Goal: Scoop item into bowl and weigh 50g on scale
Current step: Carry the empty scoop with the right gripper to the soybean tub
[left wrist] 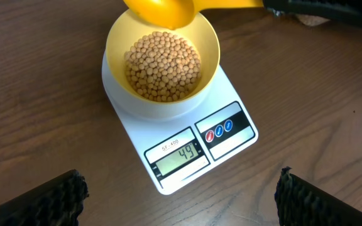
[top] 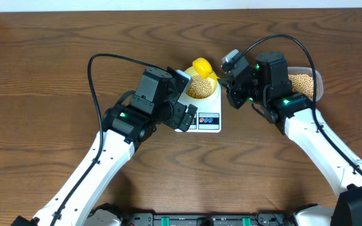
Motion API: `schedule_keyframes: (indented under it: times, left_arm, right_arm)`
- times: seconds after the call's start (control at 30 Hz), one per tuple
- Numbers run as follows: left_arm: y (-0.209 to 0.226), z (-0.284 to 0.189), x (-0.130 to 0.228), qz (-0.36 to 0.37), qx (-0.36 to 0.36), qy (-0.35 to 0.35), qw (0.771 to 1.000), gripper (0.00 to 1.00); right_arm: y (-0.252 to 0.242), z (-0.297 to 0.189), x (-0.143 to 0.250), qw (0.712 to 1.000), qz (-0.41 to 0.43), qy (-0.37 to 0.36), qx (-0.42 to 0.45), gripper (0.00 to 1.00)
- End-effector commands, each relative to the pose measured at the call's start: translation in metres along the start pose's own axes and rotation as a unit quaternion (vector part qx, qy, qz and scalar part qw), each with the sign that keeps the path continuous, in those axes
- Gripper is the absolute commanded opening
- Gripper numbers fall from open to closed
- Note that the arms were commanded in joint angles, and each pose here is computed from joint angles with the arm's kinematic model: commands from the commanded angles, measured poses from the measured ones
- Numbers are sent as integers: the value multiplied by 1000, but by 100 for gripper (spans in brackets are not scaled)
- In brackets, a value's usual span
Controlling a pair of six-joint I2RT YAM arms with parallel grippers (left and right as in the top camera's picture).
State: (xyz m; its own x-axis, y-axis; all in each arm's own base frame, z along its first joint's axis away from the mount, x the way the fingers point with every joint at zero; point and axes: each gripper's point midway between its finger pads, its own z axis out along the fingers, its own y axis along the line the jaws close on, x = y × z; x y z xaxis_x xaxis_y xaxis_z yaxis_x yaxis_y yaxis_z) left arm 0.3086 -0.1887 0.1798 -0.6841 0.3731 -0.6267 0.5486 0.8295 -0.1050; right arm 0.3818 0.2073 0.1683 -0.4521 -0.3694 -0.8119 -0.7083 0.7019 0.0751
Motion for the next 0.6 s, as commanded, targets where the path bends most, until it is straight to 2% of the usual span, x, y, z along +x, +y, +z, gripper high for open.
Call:
schedule_keyframes:
  times: [0.0, 0.27, 0.57]
  left_arm:
    - [4, -1, -1, 4, -8, -2, 1000, 98]
    - [4, -1, -1, 4, -8, -2, 1000, 98]
    - [4, -1, -1, 4, -8, -2, 1000, 98]
  right_arm:
    - [1, 1, -7, 1000, 12, -10, 0, 1]
    - [-7, -7, -15, 1000, 10, -24, 16, 1]
    - [-84, -52, -13, 984, 84, -40, 153, 1]
